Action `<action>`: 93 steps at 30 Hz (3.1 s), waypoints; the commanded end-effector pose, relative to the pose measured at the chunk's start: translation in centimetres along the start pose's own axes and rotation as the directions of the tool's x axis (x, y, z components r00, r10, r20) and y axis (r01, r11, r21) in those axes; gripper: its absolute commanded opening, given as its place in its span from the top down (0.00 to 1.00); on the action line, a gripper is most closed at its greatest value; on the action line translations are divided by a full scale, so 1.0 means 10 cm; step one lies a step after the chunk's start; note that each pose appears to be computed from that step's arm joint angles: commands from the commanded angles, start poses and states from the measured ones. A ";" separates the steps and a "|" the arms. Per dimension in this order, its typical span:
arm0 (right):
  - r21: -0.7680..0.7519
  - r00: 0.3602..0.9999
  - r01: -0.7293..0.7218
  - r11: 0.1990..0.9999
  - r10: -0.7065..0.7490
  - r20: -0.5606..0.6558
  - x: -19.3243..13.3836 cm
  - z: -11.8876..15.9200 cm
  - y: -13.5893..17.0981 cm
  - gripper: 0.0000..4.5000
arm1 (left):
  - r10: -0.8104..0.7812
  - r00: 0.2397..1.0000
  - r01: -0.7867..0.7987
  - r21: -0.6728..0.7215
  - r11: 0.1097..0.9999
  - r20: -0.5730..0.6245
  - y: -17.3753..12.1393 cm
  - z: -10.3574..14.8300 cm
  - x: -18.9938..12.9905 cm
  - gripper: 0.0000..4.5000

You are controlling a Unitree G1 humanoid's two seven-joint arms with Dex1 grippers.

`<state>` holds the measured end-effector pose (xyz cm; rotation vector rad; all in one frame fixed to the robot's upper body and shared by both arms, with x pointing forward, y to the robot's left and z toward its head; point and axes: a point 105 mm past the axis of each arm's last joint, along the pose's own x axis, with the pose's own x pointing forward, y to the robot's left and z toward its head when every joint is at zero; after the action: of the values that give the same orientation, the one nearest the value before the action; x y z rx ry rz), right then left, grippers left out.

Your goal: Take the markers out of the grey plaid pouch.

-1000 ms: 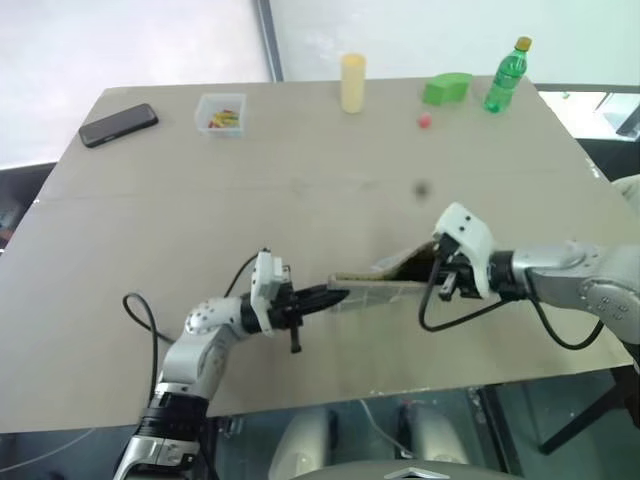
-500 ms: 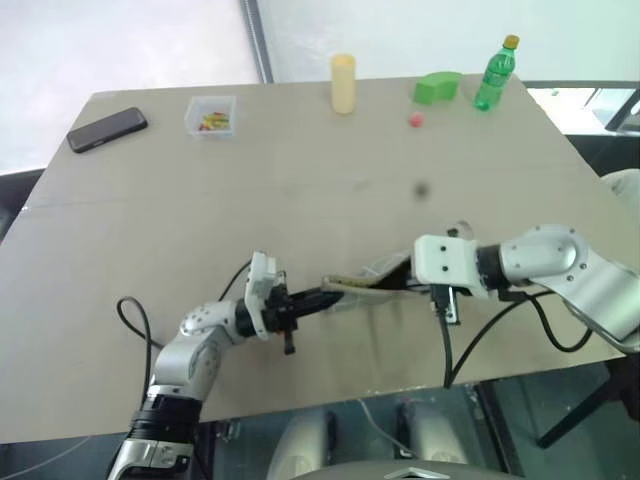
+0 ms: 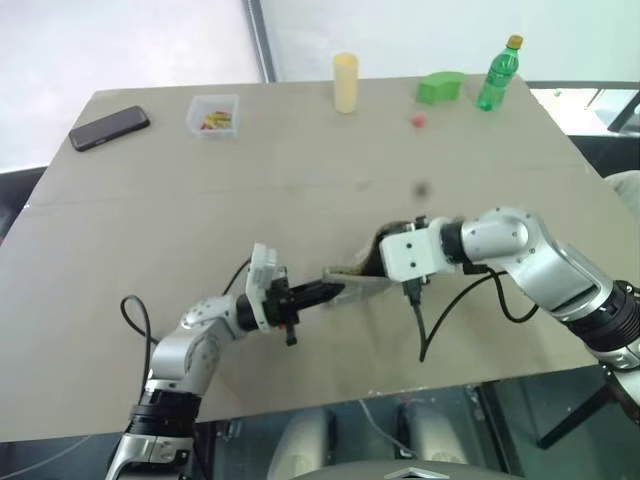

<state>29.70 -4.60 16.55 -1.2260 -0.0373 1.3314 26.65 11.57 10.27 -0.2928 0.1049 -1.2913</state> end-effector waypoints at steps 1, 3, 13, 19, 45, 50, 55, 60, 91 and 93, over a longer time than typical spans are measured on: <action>-0.050 1.000 0.015 0.999 -0.016 -0.025 -0.06 -0.01 -0.03 0.43 | -0.006 1.000 0.006 0.015 1.000 0.014 -0.04 0.06 0.00 1.00; -0.051 0.999 0.014 0.999 -0.016 -0.034 -0.05 -0.02 -0.01 0.43 | -0.007 1.000 0.006 0.014 1.000 0.016 -0.05 0.06 0.01 1.00; -0.026 0.998 0.042 0.999 -0.043 -0.044 -0.04 -0.06 -0.05 0.59 | -0.014 1.000 0.013 0.016 1.000 0.019 -0.06 0.08 0.04 1.00; -0.016 0.999 0.038 0.999 -0.038 -0.029 -0.04 -0.02 -0.06 0.97 | -0.010 1.000 0.010 0.019 1.000 0.023 -0.05 0.09 0.04 1.00; 0.144 0.987 -0.066 0.987 0.086 -0.138 0.01 -0.18 0.09 0.02 | 0.002 0.990 0.023 -0.178 0.984 0.139 0.02 0.20 -0.04 1.00; 0.251 0.968 -0.125 0.960 0.174 -0.182 -0.33 -0.13 0.09 0.02 | -0.111 0.985 0.144 -0.264 0.954 0.133 -0.11 0.21 -0.04 1.00; 0.309 0.964 -0.127 0.943 0.191 -0.187 -0.51 -0.01 0.09 0.02 | -0.165 0.979 0.195 -0.329 0.924 0.117 -0.18 0.17 0.00 1.00; 0.312 0.966 -0.119 0.943 0.183 -0.184 -0.41 0.02 0.14 0.02 | -0.146 0.985 0.170 -0.359 0.918 0.092 -0.13 0.10 0.01 1.00; 0.060 0.966 -0.024 0.998 0.039 -0.257 0.22 -0.33 0.24 0.48 | -0.030 0.992 0.068 -0.323 0.944 0.123 0.03 0.07 -0.01 1.00; 0.052 0.962 -0.016 0.998 0.030 -0.271 0.28 -0.40 0.26 0.48 | -0.032 0.992 0.071 -0.321 0.944 0.124 0.03 0.06 0.00 1.00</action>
<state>30.93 -5.32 12.29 -1.3420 0.1925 1.1865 27.05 11.56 10.19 -0.6637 0.2531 -1.2953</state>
